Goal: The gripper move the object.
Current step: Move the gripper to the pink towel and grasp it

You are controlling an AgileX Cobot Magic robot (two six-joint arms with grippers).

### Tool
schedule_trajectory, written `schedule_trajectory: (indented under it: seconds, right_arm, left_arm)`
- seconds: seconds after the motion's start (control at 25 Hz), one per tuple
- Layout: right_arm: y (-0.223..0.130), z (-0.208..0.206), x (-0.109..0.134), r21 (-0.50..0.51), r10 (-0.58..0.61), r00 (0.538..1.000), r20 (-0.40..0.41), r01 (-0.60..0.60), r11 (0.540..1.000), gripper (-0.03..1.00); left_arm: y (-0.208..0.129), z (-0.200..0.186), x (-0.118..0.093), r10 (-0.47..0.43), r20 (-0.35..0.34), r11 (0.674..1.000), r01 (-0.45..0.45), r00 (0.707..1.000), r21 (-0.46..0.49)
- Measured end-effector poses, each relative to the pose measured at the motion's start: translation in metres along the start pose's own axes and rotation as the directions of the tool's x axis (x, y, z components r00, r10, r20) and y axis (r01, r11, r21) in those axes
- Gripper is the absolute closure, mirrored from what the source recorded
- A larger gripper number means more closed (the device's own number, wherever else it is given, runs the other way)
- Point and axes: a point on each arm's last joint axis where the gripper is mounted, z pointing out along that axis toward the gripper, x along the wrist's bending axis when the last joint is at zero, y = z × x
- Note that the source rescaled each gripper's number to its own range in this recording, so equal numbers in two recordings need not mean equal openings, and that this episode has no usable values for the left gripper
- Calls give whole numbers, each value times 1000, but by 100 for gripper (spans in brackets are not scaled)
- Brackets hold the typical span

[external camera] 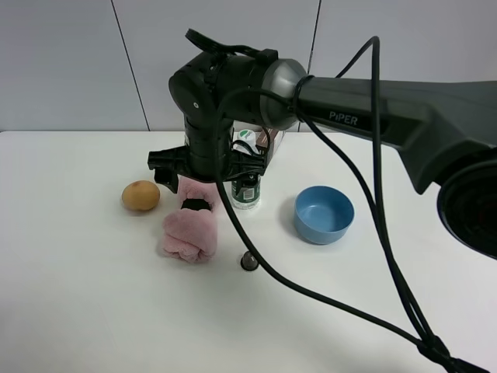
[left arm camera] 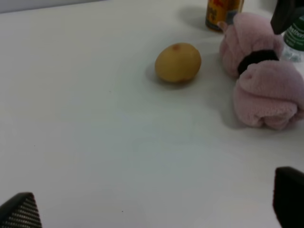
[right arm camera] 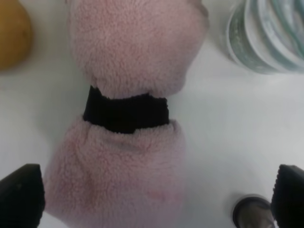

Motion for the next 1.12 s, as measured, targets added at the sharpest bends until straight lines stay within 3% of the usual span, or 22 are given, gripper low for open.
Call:
schedule_trajectory:
  seconds: [0.52, 1.12]
  right_arm:
    - [-9, 31, 9, 9, -24, 1000, 4, 24, 1000, 4]
    - [-5, 41, 11, -48, -60, 998, 1, 60, 997, 7]
  left_arm:
    - [0, 0, 0, 2, -4, 1000, -2, 1000, 0]
    - [0, 0, 1, 4, -8, 1000, -4, 1000, 1]
